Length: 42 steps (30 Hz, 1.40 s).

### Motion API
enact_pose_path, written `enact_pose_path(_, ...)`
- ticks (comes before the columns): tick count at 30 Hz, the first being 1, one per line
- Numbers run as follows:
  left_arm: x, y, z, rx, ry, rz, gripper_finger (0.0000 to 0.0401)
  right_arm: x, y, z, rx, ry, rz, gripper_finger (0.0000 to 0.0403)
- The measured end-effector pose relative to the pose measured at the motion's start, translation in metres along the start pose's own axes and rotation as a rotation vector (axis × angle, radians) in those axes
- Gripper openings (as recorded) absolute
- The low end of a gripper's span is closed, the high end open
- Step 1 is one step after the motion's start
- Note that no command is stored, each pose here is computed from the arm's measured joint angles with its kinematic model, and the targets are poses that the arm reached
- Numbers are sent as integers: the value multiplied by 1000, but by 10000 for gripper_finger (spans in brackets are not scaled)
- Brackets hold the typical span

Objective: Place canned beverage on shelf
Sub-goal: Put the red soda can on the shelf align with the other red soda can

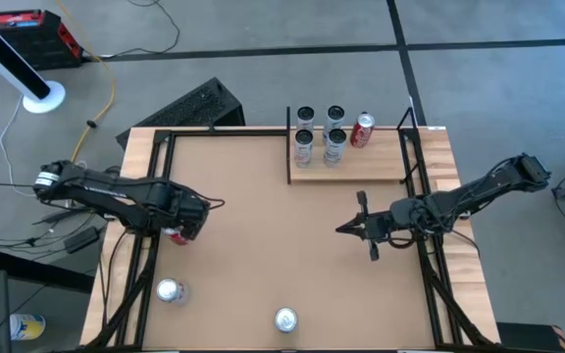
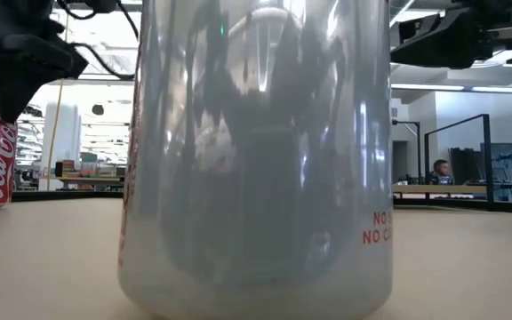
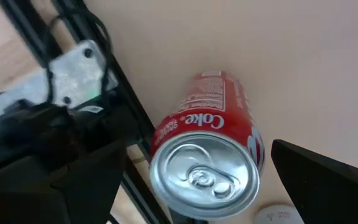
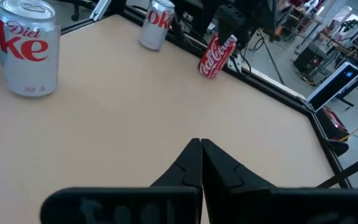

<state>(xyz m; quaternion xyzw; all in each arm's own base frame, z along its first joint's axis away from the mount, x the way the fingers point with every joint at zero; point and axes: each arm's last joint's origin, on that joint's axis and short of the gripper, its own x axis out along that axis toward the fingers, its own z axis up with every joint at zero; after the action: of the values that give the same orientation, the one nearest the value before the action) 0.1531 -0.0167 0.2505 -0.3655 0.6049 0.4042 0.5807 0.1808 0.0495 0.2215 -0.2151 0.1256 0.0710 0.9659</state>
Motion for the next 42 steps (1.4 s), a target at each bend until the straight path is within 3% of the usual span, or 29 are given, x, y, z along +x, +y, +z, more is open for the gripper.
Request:
enact_pose_path(15, 37, -2, -2, -9, 43, -89, 379, 0, 0, 0, 20, 2, 1, 23)
enact_pose_path(19, 37, -5, -1, 32, 20, -122, 352, 0, 0, -1, 19, 6, 3, 23)
enact_pose_path(23, 37, -10, 1, 46, 7, -167, 286, 0, 0, -1, 19, 6, 3, 23)
enact_pose_path(27, 34, -18, 3, 17, -14, -239, 281, 0, 0, -1, 19, 5, 3, 23)
enact_pose_path(32, 9, -51, 16, 26, -183, -569, 281, 0, 0, -1, 17, 5, 2, 23)
enact_pose_path(34, 0, -65, 21, 59, -239, -631, 281, 0, 0, 0, 13, 4, 0, 23)
enact_pose_path(37, -17, -94, 31, 134, -302, -656, 281, 0, -1, 0, 1, -1, -4, 23)
enact_pose_path(42, -32, -164, 55, 356, -357, -566, 281, 1, -3, -1, -3, 2, -16, 23)
